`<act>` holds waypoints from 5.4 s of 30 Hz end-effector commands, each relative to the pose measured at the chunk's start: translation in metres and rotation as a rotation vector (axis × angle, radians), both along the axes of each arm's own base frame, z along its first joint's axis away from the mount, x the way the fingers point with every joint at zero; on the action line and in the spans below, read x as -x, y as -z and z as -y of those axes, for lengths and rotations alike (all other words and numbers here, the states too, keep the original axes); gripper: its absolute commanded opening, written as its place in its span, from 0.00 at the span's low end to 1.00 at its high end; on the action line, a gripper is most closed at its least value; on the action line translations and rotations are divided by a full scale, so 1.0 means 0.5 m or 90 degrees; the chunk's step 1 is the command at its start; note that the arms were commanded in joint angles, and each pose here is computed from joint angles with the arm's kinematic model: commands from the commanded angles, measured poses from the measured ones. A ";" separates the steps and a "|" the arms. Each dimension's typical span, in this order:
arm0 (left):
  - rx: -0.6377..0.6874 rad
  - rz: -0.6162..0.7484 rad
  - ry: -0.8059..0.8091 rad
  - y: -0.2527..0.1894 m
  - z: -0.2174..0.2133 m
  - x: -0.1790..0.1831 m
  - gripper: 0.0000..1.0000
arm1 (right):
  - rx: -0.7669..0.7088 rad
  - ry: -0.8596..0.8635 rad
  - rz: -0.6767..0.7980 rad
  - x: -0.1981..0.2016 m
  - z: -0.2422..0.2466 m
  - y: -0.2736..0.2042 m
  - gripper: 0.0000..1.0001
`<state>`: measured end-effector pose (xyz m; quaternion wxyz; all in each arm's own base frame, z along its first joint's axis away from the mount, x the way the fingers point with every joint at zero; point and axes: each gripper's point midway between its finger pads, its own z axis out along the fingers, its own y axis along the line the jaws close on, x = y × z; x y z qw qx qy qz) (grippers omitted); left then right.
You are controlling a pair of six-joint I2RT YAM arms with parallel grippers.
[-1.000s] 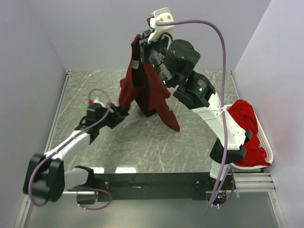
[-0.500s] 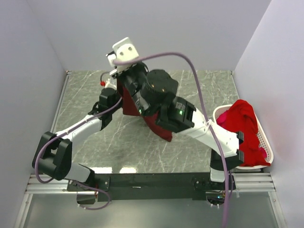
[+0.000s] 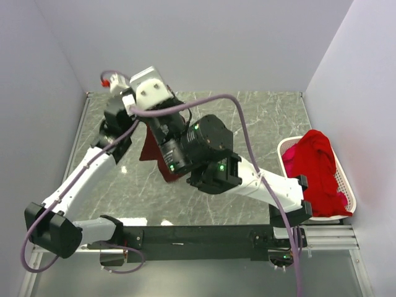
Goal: Fold and stack the t-shirts
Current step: Flatten the tshirt out
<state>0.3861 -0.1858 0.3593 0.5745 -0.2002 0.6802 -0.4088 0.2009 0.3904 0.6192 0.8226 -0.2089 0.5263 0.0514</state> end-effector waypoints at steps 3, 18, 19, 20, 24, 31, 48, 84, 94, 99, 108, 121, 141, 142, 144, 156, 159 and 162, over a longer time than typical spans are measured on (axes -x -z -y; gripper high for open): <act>-0.031 0.091 -0.001 -0.186 0.004 -0.025 0.00 | -0.076 0.066 0.003 -0.037 0.081 -0.048 0.00; -0.206 -0.158 0.048 0.142 0.075 -0.250 0.14 | -0.105 0.372 -0.527 -0.527 0.459 0.633 0.00; -0.201 -0.162 0.052 0.156 0.081 -0.260 0.24 | -0.108 0.393 -0.563 -0.523 0.475 0.691 0.00; -0.202 -0.179 0.061 0.189 0.085 -0.264 0.29 | -0.111 0.413 -0.594 -0.527 0.503 0.730 0.03; -0.186 -0.223 -0.017 0.215 0.035 -0.251 0.43 | -0.148 0.439 -0.694 -0.515 0.554 0.859 0.28; -0.149 -0.424 -0.178 0.402 -0.103 -0.053 0.40 | -0.168 0.489 -0.723 -0.498 0.604 0.896 0.66; -0.141 -0.517 -0.132 0.595 -0.078 0.027 0.48 | -0.191 0.395 -0.781 -0.431 0.511 0.943 0.73; -0.101 -0.517 -0.137 0.622 -0.072 0.033 0.01 | -0.070 0.359 -0.846 -0.489 0.375 1.081 0.68; -0.111 -0.505 -0.166 0.600 -0.107 0.057 0.01 | -0.105 0.445 -0.817 -0.528 0.388 1.092 0.66; -0.105 -0.497 -0.166 0.589 -0.113 0.063 0.01 | -0.159 0.468 -0.806 -0.533 0.411 1.096 0.64; -0.097 -0.486 -0.177 0.570 -0.135 0.069 0.01 | -0.199 0.528 -0.800 -0.541 0.475 1.100 0.62; -0.076 -0.480 -0.201 0.548 -0.187 0.073 0.01 | -0.197 0.560 -0.829 -0.501 0.541 1.152 0.26; -0.010 -0.459 -0.297 0.471 -0.353 0.073 0.01 | -0.318 0.479 -0.853 -0.353 0.648 1.096 0.43; -0.012 -0.460 -0.294 0.477 -0.352 0.076 0.01 | -0.326 0.464 -0.853 -0.340 0.637 1.097 0.50; -0.012 -0.463 -0.293 0.481 -0.352 0.079 0.01 | -0.321 0.455 -0.852 -0.322 0.622 1.099 0.53; -0.012 -0.470 -0.279 0.497 -0.344 0.092 0.01 | -0.362 0.487 -0.755 -0.176 0.603 1.055 0.65; -0.019 -0.470 -0.278 0.498 -0.345 0.098 0.01 | -0.343 0.439 -0.784 -0.168 0.576 1.063 0.68; -0.021 -0.469 -0.275 0.497 -0.344 0.099 0.01 | -0.286 0.461 -0.821 -0.163 0.569 1.108 0.69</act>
